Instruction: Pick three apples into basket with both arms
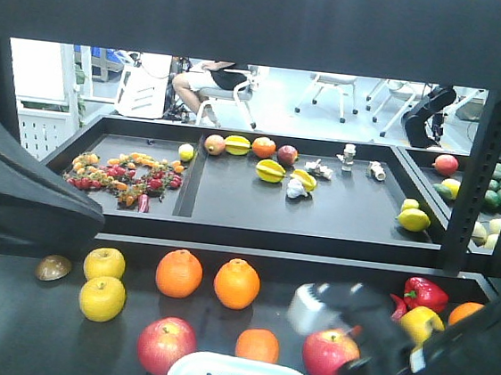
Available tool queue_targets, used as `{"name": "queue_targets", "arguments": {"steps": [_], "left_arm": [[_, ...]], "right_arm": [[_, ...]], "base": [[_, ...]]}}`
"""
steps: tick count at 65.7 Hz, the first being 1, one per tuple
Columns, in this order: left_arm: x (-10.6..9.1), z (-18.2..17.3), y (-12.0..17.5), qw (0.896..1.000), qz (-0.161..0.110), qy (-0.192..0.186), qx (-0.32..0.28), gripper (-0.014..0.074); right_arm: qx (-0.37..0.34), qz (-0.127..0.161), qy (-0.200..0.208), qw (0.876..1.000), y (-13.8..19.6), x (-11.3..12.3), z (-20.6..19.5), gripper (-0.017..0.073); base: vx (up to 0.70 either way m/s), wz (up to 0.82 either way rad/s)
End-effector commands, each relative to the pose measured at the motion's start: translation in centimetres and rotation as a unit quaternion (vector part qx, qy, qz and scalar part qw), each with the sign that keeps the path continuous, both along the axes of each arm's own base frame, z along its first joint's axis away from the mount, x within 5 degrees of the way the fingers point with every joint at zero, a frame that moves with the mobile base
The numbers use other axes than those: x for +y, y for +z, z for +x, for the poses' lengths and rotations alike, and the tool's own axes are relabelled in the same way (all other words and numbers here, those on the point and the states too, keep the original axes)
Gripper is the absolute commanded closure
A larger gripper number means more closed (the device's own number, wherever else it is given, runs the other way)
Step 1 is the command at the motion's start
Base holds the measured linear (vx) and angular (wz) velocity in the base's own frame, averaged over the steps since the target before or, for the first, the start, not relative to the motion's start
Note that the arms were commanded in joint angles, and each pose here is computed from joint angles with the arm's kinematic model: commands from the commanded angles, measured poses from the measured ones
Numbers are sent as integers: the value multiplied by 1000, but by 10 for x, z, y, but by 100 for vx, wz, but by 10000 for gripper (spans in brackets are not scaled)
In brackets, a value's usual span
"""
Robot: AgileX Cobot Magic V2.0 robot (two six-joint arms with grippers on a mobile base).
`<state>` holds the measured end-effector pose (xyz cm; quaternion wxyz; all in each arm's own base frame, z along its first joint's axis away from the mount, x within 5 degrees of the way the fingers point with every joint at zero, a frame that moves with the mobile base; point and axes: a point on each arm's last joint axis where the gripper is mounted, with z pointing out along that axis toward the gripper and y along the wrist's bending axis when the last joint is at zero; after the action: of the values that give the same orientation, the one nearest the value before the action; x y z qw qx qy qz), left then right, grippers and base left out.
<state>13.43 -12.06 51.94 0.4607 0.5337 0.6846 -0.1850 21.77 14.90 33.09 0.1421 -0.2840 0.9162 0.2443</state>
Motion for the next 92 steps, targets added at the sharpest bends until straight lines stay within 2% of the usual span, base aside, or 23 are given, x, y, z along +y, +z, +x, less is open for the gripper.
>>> {"name": "queue_targets", "arguments": {"steps": [1,8,13,19,26,37,46,53,62,68,75,81,86,92], "left_arm": [[2,-10,13,999,-35,-5,-20,601],[2,-10,13,999,-35,-5,-20,601],[2,-10,13,999,-35,-5,-20,601],[2,-10,13,999,-35,-5,-20,601],[2,-10,13,999,-35,-5,-20,601],[2,-10,13,999,-35,-5,-20,601],[2,-10,13,999,-35,-5,-20,601],[2,-10,13,999,-35,-5,-20,601],[2,-10,13,999,-35,-5,-20,601],[2,-10,13,999,-35,-5,-20,601],[2,-10,13,999,-35,-5,-20,601],[2,-10,13,999,-35,-5,-20,601],[2,-10,13,999,-35,-5,-20,601],[2,-10,13,999,-35,-5,-20,601]], "right_arm": [[-36,-43,-49,997,29,-23,1,566],[-48,-120,-110,985,35,-59,10,563],[-56,-153,-155,974,34,-84,17,561],[-42,-166,-211,962,30,-113,27,561],[-18,-177,-247,953,20,-140,39,561],[31,-195,-265,944,-7,-171,60,551],[58,-198,-275,939,-27,-184,74,505],[64,-204,-272,938,-39,-186,84,421],[60,-202,-276,938,-48,-187,93,231],[44,-202,-280,937,-50,-189,98,71],[29,-202,-291,934,-52,-190,102,-52],[31,-214,-301,929,-58,-193,106,-99],[42,-230,-299,925,-66,-197,109,-99],[62,-237,-295,924,-78,-198,114,-85]], "base": [[0,0],[0,0],[0,0],[0,0],[0,0],[0,0],[0,0],[0,0],[0,0],[0,0],[0,0],[0,0],[0,0],[0,0]]}}
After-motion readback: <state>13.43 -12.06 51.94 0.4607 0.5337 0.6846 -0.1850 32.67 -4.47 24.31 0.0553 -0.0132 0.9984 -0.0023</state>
